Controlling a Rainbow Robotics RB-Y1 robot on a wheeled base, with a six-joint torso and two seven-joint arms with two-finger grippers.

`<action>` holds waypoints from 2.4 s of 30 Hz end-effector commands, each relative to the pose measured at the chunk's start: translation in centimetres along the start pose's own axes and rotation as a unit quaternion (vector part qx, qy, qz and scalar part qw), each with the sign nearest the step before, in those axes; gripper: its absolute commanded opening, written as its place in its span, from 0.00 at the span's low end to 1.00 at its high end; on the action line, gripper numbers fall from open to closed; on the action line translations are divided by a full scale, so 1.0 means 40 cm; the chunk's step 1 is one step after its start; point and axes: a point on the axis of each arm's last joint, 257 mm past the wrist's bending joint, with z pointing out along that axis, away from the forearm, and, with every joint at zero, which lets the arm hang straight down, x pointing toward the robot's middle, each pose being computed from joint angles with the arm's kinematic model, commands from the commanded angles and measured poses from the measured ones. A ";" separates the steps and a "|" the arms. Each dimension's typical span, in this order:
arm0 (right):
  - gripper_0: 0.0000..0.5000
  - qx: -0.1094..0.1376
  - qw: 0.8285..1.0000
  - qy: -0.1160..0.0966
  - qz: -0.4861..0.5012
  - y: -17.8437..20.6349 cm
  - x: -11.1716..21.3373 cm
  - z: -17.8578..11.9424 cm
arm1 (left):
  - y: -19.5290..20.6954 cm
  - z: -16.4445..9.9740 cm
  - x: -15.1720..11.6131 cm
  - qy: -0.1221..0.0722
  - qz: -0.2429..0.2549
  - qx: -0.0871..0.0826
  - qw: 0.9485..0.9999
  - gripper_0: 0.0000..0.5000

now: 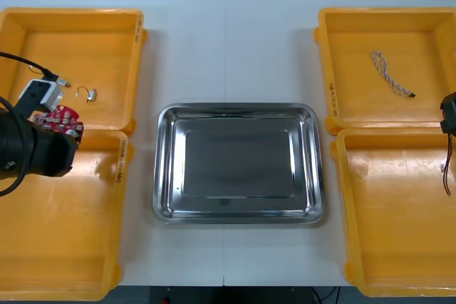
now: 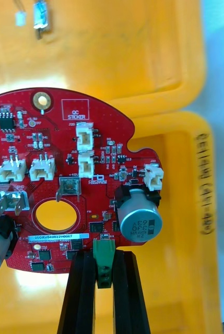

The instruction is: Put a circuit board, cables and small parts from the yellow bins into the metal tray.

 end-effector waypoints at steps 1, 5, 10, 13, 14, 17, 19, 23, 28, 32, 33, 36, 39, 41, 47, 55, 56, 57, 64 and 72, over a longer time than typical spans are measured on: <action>0.00 0.015 0.998 -0.001 -0.063 0.006 -0.043 -0.027 | -0.086 -0.025 -0.070 -0.030 -0.056 0.014 0.998 0.00; 0.00 0.006 0.995 -0.001 -0.101 0.038 -0.065 -0.016 | -0.148 -0.021 -0.085 -0.028 -0.053 0.025 0.998 0.00; 0.00 -0.002 0.991 0.002 -0.130 0.085 -0.077 -0.001 | -0.212 -0.016 -0.091 -0.024 -0.046 0.038 0.998 0.00; 0.00 -0.003 0.989 0.004 -0.150 0.111 -0.085 0.001 | -0.249 -0.015 -0.094 -0.021 -0.042 0.044 0.998 0.00; 0.00 -0.007 0.987 0.004 -0.158 0.128 -0.089 0.000 | -0.267 -0.012 -0.093 -0.018 -0.039 0.047 0.998 0.00; 0.00 -0.023 0.986 0.003 -0.168 0.154 -0.090 -0.003 | -0.299 -0.007 -0.091 -0.012 -0.032 0.051 0.998 0.00; 0.00 -0.042 0.984 0.002 -0.173 0.180 -0.087 -0.004 | -0.325 -0.003 -0.090 -0.008 -0.028 0.055 0.998 0.00; 0.00 -0.064 0.980 0.005 -0.186 0.215 -0.082 -0.014 | -0.370 0.013 -0.083 0.006 -0.016 0.060 0.998 0.00; 0.00 -0.050 0.974 0.006 -0.219 0.241 -0.093 -0.026 | -0.408 0.042 -0.071 0.024 -0.002 0.057 0.998 0.00; 0.00 -0.037 0.969 0.005 -0.244 0.263 -0.092 -0.022 | -0.432 0.064 -0.056 0.039 0.008 0.053 0.998 0.00; 0.00 -0.035 0.967 0.005 -0.253 0.273 -0.093 -0.019 | -0.441 0.072 -0.048 0.045 0.013 0.051 0.998 0.00; 0.00 -0.030 0.962 0.007 -0.273 0.290 -0.089 -0.010 | -0.457 0.084 -0.033 0.054 0.021 0.049 0.997 0.00; 0.00 -0.029 0.956 0.009 -0.291 0.312 -0.091 -0.005 | -0.483 0.093 -0.021 0.056 0.029 0.055 0.996 0.00; 0.00 -0.026 0.954 0.009 -0.299 0.318 -0.093 -0.005 | -0.495 0.100 -0.014 0.058 0.032 0.059 0.996 0.00; 0.00 -0.022 0.951 0.010 -0.308 0.317 -0.093 0.001 | -0.541 0.128 0.004 0.057 0.039 0.072 0.995 0.00; 0.00 -0.018 0.949 0.015 -0.315 0.315 -0.087 0.010 | -0.581 0.166 0.027 0.053 0.048 0.077 0.994 0.00; 0.00 -0.018 0.948 0.015 -0.316 0.315 -0.086 0.010 | -0.585 0.171 0.030 0.053 0.049 0.077 0.994 0.00; 0.00 -0.018 0.948 0.015 -0.316 0.315 -0.086 0.010 | -0.589 0.175 0.032 0.054 0.049 0.079 0.994 0.00; 0.00 -0.014 0.948 0.018 -0.316 0.310 -0.084 0.009 | -0.612 0.208 0.042 0.052 0.047 0.085 0.994 0.00; 0.00 -0.014 0.948 0.019 -0.316 0.308 -0.083 0.010 | -0.627 0.223 0.065 0.059 0.051 0.084 0.993 0.00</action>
